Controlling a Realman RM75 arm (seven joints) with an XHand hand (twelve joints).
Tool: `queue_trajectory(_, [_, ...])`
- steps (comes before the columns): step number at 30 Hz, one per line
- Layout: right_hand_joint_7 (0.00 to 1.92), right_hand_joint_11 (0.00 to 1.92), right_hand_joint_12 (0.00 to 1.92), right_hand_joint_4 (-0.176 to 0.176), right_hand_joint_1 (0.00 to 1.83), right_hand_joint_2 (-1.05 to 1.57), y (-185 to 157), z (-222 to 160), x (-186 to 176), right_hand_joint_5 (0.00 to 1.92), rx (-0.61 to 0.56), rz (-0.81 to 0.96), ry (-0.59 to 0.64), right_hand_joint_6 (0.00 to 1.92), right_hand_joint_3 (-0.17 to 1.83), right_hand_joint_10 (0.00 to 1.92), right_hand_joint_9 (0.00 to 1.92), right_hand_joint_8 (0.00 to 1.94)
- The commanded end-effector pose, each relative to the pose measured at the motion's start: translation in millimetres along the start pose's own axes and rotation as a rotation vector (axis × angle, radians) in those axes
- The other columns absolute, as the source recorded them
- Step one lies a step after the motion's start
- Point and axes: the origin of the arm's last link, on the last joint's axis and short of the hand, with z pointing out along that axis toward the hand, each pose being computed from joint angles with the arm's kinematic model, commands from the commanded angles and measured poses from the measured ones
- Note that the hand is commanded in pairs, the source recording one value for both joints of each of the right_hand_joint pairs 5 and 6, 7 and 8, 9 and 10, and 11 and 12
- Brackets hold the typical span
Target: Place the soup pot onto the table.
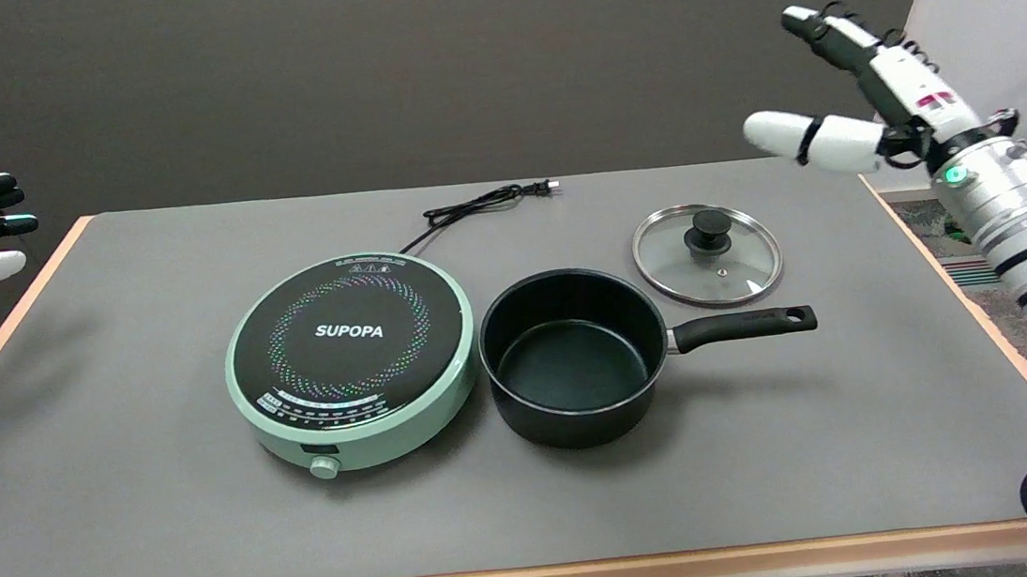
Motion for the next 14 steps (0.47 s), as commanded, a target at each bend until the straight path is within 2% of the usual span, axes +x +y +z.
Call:
queue_trajectory(1, [0.18,0.18,0.18,0.11,0.58,0.88,31.5,-29.0,37.5,0.18,-0.04,0.142,0.097,0.18,0.12,0.18,0.18,0.18])
queue_trajectory(5, [0.18,0.18,0.18,0.108,0.58,0.9,40.5,-29.3,36.4,0.18,-0.036,0.229,0.108,0.18,0.12,0.18,0.18,0.18])
queue_trajectory(14, [0.17,0.17,0.17,0.1,0.58,0.92,38.1,-21.8,28.7,0.17,0.021,0.253,0.083,0.17,0.13,0.17,0.17,0.17])
